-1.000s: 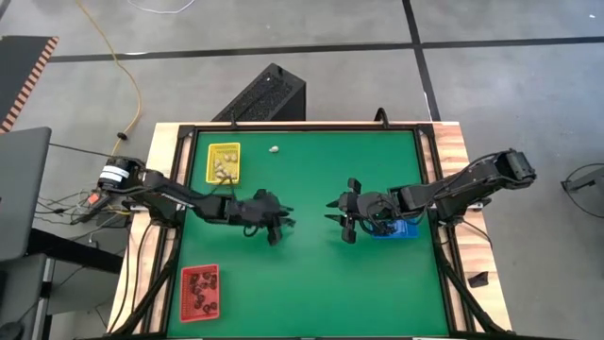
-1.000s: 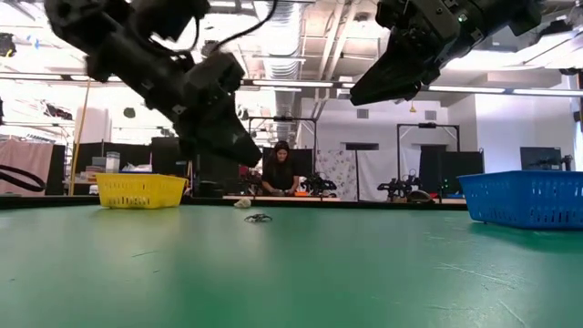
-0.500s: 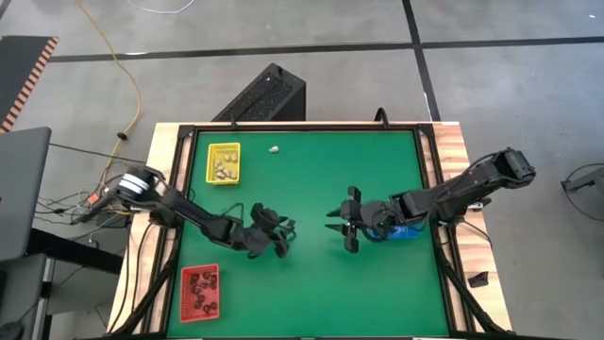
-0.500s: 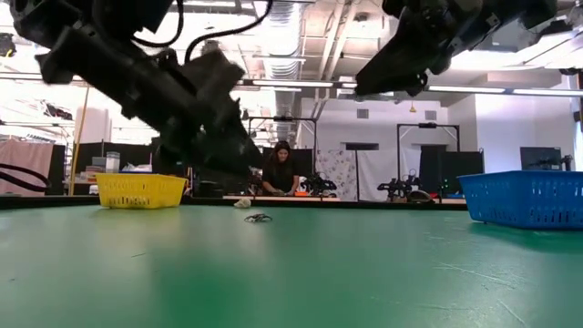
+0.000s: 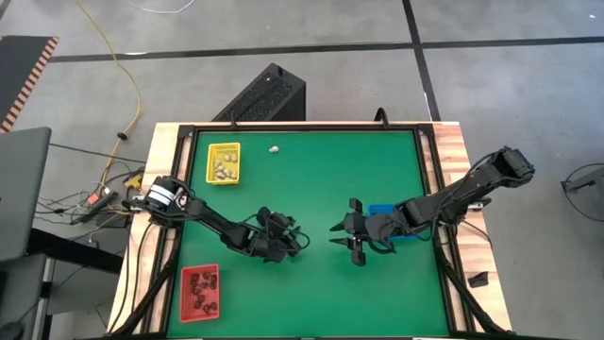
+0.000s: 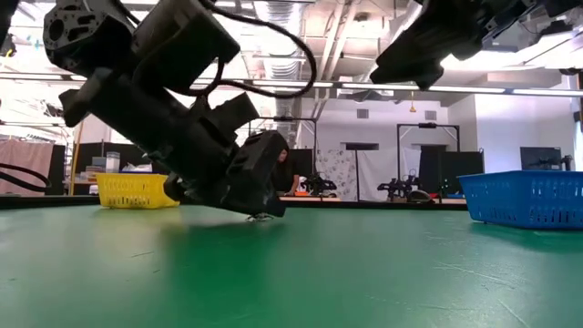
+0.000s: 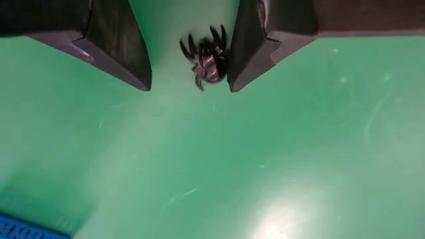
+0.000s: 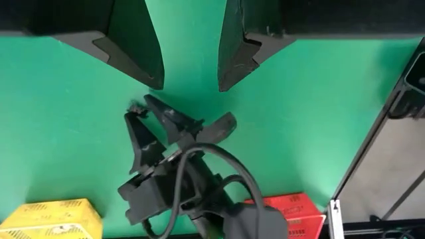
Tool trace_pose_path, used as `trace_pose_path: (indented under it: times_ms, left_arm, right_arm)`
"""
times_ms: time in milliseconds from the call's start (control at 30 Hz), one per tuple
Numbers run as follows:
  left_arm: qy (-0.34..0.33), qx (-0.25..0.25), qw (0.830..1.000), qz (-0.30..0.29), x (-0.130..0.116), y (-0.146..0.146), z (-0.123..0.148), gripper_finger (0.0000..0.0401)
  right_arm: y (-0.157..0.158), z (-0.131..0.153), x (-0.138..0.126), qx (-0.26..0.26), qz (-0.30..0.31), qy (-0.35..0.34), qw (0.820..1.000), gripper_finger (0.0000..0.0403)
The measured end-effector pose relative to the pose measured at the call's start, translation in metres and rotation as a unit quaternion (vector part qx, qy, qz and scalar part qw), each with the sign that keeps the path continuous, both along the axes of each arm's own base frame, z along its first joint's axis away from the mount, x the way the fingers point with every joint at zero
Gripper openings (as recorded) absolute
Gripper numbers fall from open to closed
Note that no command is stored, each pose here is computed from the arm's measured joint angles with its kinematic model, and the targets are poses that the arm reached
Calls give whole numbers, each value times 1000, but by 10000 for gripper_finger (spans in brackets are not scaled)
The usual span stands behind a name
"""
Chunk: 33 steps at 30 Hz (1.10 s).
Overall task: Sort Halloween decoration
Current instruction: Put the black spider toy into the blue bin
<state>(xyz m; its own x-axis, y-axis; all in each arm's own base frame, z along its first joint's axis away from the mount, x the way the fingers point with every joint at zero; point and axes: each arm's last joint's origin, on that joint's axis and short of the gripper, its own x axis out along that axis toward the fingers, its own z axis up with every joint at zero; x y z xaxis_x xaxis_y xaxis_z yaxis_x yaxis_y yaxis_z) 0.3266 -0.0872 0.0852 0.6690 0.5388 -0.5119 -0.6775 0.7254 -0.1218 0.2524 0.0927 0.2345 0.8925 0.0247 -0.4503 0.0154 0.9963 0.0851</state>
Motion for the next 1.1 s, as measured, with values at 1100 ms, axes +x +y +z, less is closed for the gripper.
trace_pose_path:
  times_ms: [1100]
  left_arm:
    - [57,27,998,-13,-8,0,-2,76]
  right_arm:
    - [2,-3,-2,-10,7,15,1000,173]
